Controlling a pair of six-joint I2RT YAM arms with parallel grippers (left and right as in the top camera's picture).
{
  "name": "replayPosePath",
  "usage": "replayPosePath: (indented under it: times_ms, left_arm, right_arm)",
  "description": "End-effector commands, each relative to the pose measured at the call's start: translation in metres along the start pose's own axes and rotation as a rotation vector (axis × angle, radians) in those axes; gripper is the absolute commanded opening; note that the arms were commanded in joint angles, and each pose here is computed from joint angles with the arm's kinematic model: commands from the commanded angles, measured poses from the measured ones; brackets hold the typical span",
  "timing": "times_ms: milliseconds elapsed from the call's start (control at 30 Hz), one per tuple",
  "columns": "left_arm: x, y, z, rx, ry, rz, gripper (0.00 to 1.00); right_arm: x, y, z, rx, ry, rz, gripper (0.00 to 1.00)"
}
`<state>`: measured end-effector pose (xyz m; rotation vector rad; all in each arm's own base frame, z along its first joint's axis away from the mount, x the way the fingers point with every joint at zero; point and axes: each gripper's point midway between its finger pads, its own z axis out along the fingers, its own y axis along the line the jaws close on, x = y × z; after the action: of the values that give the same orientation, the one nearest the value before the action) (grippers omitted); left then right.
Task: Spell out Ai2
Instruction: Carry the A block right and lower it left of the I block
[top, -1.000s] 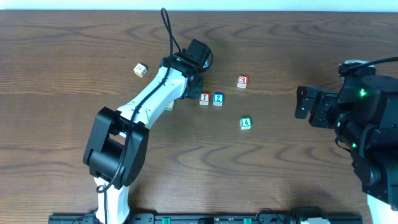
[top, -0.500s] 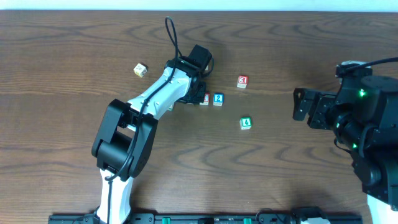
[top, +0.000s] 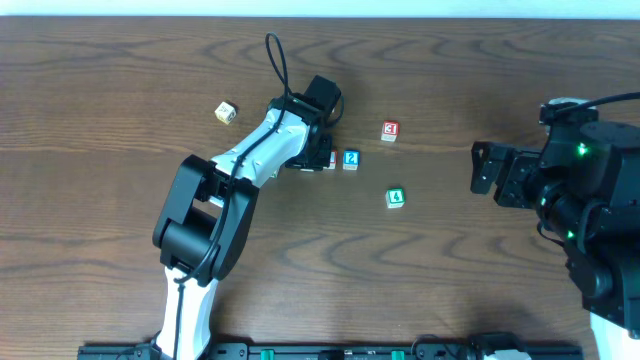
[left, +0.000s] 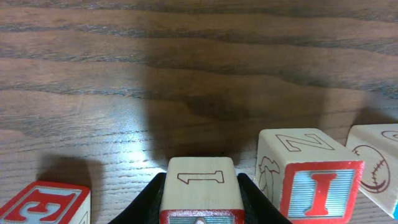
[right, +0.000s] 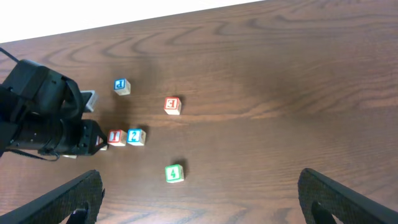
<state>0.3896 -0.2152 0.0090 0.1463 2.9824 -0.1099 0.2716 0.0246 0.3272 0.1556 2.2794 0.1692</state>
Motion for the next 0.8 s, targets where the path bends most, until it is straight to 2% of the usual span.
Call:
replayPosePath:
  times_ms: [0,133,467,767]
  left_arm:
    - [-0.0034,-0.0004,0.0041,0.0,-0.003,-0.006,0.11]
    - [-0.0064,0.0002,0.0041,-0.005,-0.016,-0.007,0.22]
    - [-0.0096,0.0032,0.004,-0.024,-0.032,-0.007,0.41]
    - [-0.0116,0.0032,0.0039,-0.025,-0.04,-0.007,0.41]
  right_arm:
    - [-0.0009,-0.002,-0.0008,0.004,-0.002,-0.007,0.99]
    - [-0.0003,-0.001,-0.0008,-0.002,0.001,-0.007,0.99]
    - [0.0011,0.0023,-0.0008,-0.021,0.008,-0.007,0.99]
    - [0.0018,0.0055,-0.0009,-0.04,0.012,0.004,0.99]
